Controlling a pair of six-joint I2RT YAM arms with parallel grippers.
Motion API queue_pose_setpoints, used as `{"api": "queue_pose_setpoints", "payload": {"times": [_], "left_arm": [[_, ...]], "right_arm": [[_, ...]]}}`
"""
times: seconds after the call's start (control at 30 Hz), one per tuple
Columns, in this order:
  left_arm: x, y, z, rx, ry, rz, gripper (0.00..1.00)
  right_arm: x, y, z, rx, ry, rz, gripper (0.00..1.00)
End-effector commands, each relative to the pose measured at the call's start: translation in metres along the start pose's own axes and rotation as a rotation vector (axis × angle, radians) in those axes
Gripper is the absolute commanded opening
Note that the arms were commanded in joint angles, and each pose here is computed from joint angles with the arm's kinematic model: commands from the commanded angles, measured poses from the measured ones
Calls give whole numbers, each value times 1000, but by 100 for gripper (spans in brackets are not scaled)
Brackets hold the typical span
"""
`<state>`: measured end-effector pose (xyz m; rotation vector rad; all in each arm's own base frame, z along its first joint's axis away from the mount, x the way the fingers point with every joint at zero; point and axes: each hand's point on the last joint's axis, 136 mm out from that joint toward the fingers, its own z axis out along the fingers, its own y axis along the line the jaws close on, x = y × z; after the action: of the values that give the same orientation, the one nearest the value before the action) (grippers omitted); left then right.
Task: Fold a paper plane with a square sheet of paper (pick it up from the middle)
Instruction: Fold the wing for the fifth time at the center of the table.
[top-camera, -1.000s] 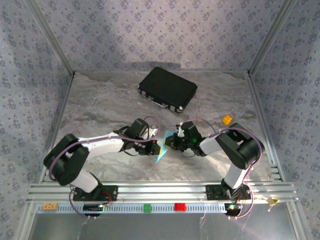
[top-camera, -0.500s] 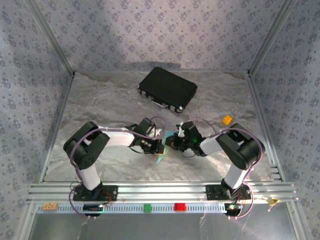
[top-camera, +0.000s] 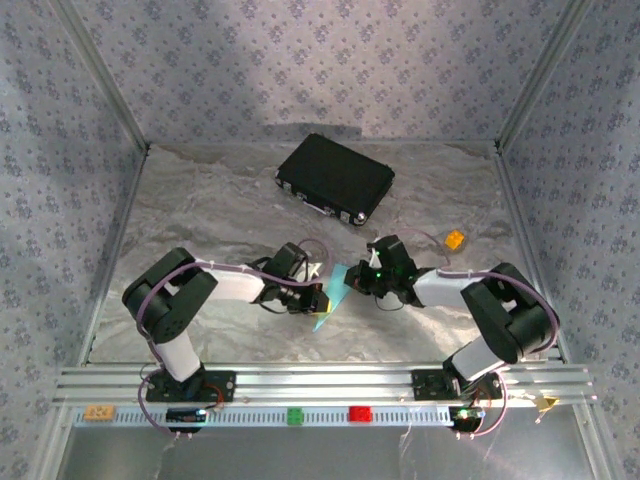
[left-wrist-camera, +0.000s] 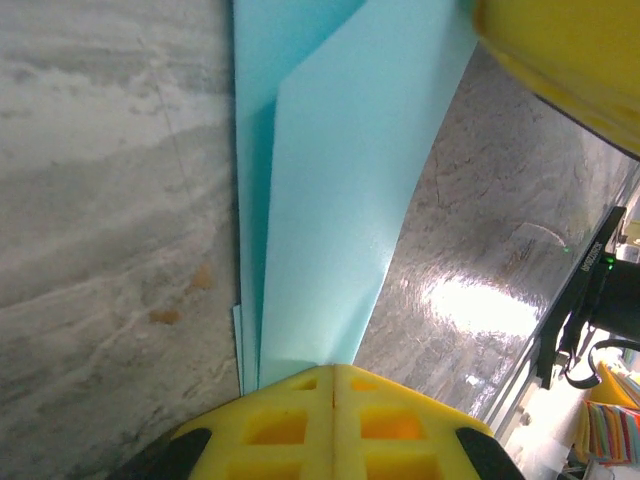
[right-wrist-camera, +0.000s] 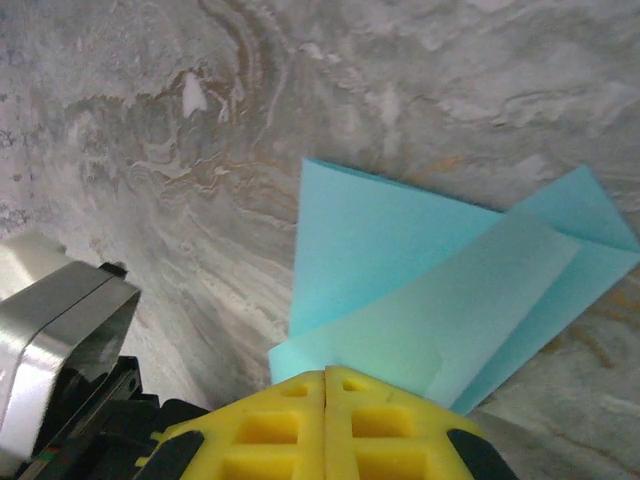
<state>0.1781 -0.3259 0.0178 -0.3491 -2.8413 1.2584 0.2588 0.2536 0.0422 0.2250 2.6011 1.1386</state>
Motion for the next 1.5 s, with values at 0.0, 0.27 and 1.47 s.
{"api": "queue_pose_setpoints", "payload": {"times": [0.0,0.27,1.47], "left_arm": [[20,20,4,-73,46,-62,0],[18,20,4,-77,35,-69,0],[29,26,11,-70,97,-77,0]], "right_arm": [[8,7,2,44,18,-59,6],[22,9,22,35,40,-47,6],[-44,-72,-5,89,-122,229,5]]}}
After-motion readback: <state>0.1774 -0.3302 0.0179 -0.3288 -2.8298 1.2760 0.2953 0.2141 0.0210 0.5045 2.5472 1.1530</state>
